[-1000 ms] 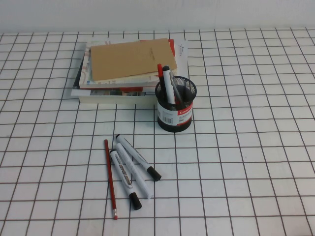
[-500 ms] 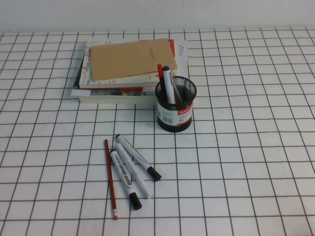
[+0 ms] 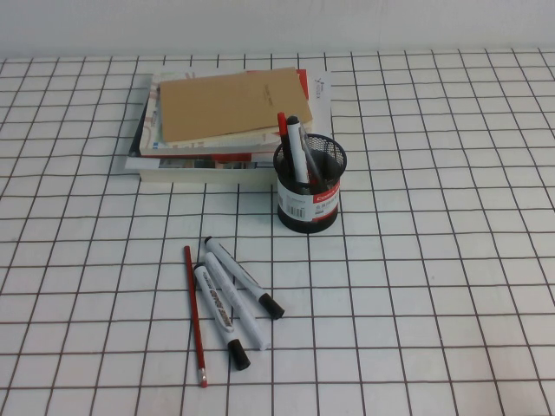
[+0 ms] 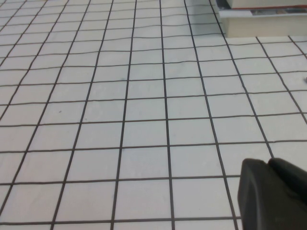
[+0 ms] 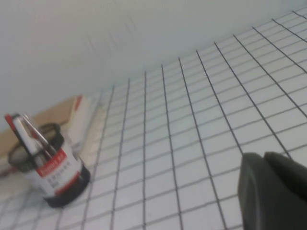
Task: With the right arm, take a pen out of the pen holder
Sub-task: 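Take a marker out of the pen holder and lay it on the table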
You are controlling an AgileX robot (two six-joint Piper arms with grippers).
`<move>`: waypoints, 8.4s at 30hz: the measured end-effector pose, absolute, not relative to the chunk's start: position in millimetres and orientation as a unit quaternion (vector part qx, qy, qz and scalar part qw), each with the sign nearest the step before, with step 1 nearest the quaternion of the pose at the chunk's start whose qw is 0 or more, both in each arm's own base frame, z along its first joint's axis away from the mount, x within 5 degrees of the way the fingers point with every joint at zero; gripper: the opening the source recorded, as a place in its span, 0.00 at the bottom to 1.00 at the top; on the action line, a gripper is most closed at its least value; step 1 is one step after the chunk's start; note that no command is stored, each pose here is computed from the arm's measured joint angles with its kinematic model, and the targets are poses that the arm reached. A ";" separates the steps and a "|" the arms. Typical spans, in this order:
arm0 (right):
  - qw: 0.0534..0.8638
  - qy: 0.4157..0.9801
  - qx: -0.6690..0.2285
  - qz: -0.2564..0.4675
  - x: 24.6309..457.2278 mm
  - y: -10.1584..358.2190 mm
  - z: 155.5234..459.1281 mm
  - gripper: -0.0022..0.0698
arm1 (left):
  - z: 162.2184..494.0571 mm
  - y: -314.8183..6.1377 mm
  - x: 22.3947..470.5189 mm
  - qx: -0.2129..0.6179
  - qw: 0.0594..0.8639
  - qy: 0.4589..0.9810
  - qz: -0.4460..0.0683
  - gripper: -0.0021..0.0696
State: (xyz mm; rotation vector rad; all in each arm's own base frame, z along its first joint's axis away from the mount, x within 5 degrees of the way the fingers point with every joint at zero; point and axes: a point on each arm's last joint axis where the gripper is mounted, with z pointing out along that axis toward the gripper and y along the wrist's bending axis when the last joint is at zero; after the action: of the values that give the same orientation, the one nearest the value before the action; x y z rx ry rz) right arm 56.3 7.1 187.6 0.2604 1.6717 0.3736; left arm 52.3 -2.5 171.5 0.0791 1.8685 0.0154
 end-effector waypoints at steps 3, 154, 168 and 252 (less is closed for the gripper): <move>0.662 0.704 0.153 0.204 56.8 6.4 193.7 0.01 | 171.5 -2.5 52.3 0.034 0.594 0.804 0.007 0.02; 0.600 0.770 -0.173 0.129 374.8 261.5 196.7 0.23 | 171.5 -2.5 52.3 0.034 0.594 0.804 0.007 0.02; 0.651 0.721 -0.155 0.180 344.6 243.3 305.2 0.22 | 171.5 -2.5 52.3 0.034 0.594 0.804 0.007 0.02; 0.205 0.904 -0.333 0.171 374.0 348.6 207.9 0.28 | 171.5 -2.5 52.3 0.034 0.594 0.804 0.007 0.02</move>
State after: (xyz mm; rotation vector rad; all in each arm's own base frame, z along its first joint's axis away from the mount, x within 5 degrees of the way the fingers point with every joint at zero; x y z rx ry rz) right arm 374.0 348.6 207.9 -0.9292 2.5212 0.4780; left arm 52.3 -2.5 171.5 0.0791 1.8685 0.0154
